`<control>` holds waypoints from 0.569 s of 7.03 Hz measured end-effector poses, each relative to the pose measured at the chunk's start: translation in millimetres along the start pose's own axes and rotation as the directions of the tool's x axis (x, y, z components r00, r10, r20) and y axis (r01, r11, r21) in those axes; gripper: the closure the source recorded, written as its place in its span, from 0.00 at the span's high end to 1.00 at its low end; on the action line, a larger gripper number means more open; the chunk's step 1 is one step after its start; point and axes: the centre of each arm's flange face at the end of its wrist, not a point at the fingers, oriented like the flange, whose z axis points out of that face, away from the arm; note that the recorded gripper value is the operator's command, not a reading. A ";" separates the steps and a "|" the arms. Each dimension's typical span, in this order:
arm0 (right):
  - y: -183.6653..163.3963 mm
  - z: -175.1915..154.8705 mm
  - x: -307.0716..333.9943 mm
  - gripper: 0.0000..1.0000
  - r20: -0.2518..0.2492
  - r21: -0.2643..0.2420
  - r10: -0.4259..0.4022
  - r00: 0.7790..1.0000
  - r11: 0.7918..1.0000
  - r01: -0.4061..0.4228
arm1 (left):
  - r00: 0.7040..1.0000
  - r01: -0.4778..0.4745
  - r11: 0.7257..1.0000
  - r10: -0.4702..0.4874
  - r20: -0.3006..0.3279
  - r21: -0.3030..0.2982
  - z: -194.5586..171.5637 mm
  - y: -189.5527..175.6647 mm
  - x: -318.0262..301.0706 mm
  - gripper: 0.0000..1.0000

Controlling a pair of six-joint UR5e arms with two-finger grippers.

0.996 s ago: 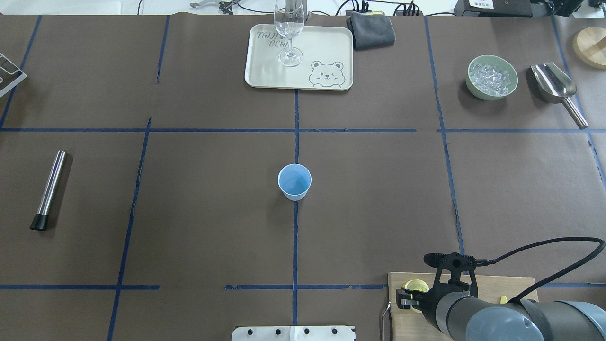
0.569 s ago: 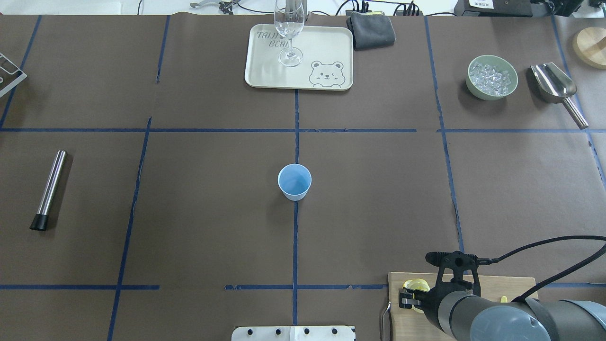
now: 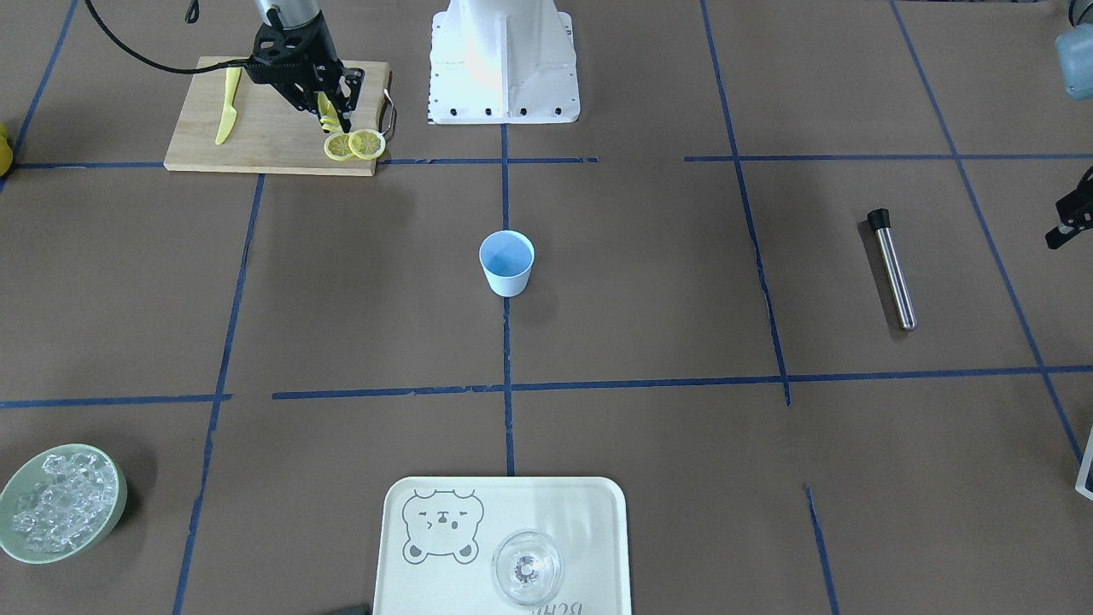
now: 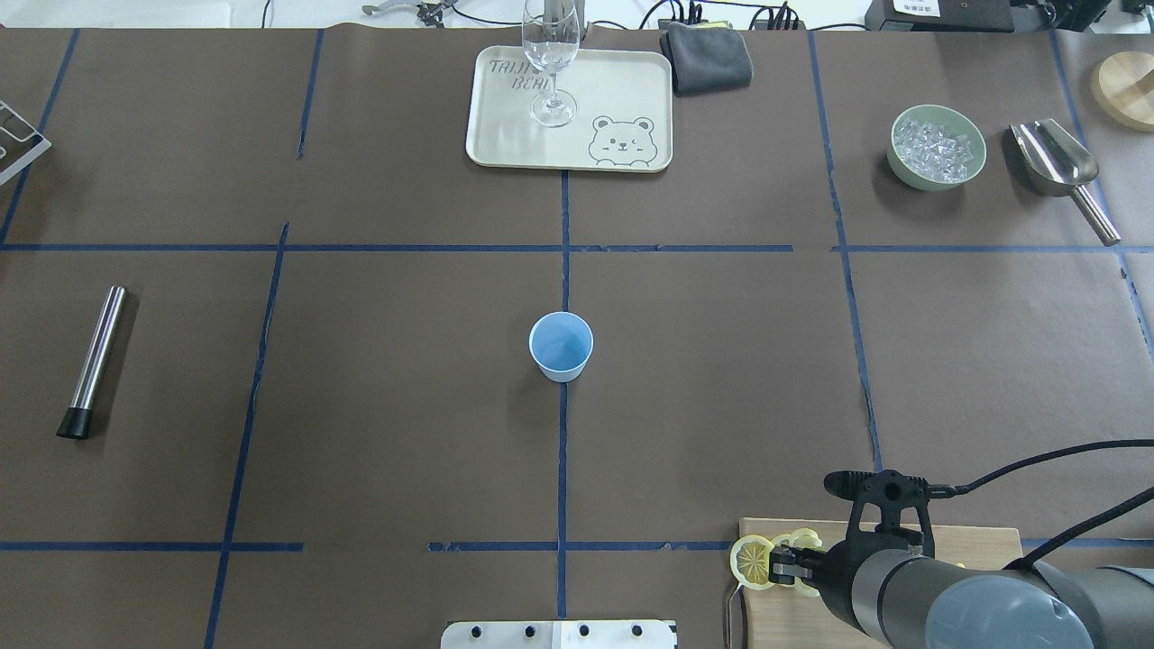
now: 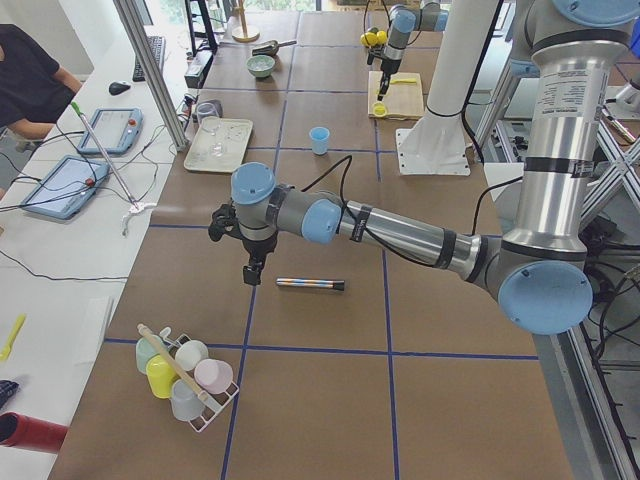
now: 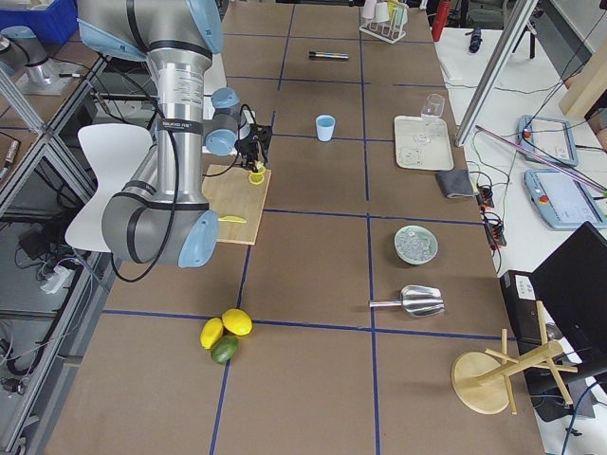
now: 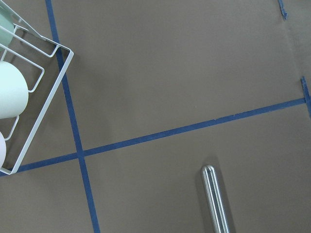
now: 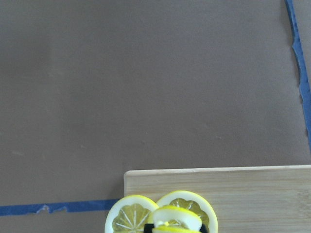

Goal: Squeeze lemon into cup
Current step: 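Carry the lemon slice with the right gripper over the blue cup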

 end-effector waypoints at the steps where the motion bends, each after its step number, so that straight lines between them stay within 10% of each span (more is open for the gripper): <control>1: -7.2 -5.2 -0.4 0.44 0.007 0.002 0.013 1.000 1.000 -0.013 | 1.000 -0.001 1.000 0.001 0.000 0.001 -0.5 -0.6 0.6 1.00; 4: -42.9 -19.1 -8.4 0.47 0.038 -0.024 0.078 0.996 0.997 -0.077 | 1.000 -0.003 1.000 0.003 -0.001 0.006 -3.0 -2.8 3.4 1.00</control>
